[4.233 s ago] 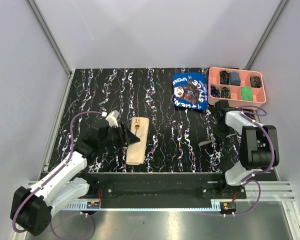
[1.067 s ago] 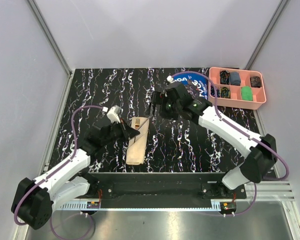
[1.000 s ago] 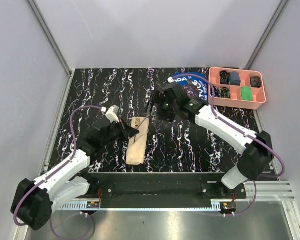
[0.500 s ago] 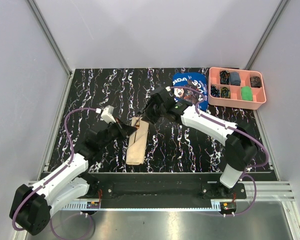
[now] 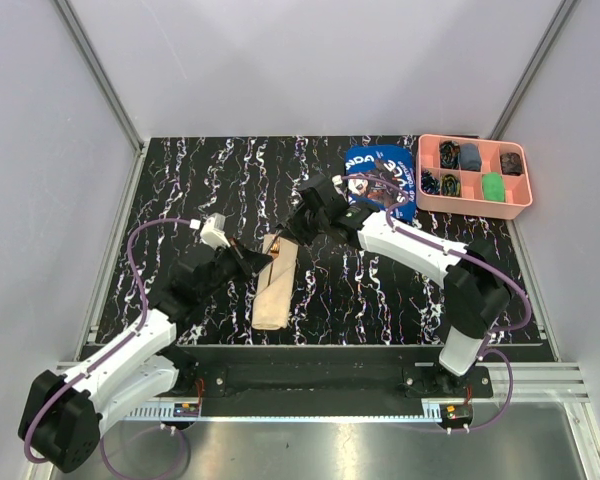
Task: Fold the napkin into a case and place the utensils inside
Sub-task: Pass from the left arm to the right
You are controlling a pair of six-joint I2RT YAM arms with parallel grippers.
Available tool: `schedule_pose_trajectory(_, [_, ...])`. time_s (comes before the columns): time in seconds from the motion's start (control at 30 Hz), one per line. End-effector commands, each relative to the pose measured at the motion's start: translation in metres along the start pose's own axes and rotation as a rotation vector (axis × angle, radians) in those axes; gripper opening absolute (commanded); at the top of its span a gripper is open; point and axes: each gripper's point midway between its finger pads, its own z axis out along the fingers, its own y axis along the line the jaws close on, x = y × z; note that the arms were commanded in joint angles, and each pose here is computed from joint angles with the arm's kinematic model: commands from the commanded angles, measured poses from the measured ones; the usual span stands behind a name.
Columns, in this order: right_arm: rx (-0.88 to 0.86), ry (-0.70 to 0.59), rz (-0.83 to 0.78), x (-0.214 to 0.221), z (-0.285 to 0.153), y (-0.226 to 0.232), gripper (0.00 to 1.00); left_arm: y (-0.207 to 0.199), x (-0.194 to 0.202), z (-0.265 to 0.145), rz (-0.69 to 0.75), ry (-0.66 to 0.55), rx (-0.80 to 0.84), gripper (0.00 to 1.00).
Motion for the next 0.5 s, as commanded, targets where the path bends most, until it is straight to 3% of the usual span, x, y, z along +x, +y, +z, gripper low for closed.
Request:
schedule_pose_trajectory(0.0, [0.003, -0.023, -0.003, -0.001, 0.001, 0.001, 0.37, -0.018, -0.019, -0.001, 0.02, -0.082, 0.065, 0.0])
schedule_pose_trajectory(0.4, [0.021, -0.007, -0.026, 0.003, 0.013, -0.003, 0.25, -0.022, -0.018, -0.004, 0.012, -0.079, 0.078, 0.0])
schedule_pose_trajectory(0.47, [0.013, -0.015, -0.032, 0.001, 0.011, 0.0, 0.19, -0.02, -0.017, -0.004, 0.011, -0.075, 0.076, 0.0])
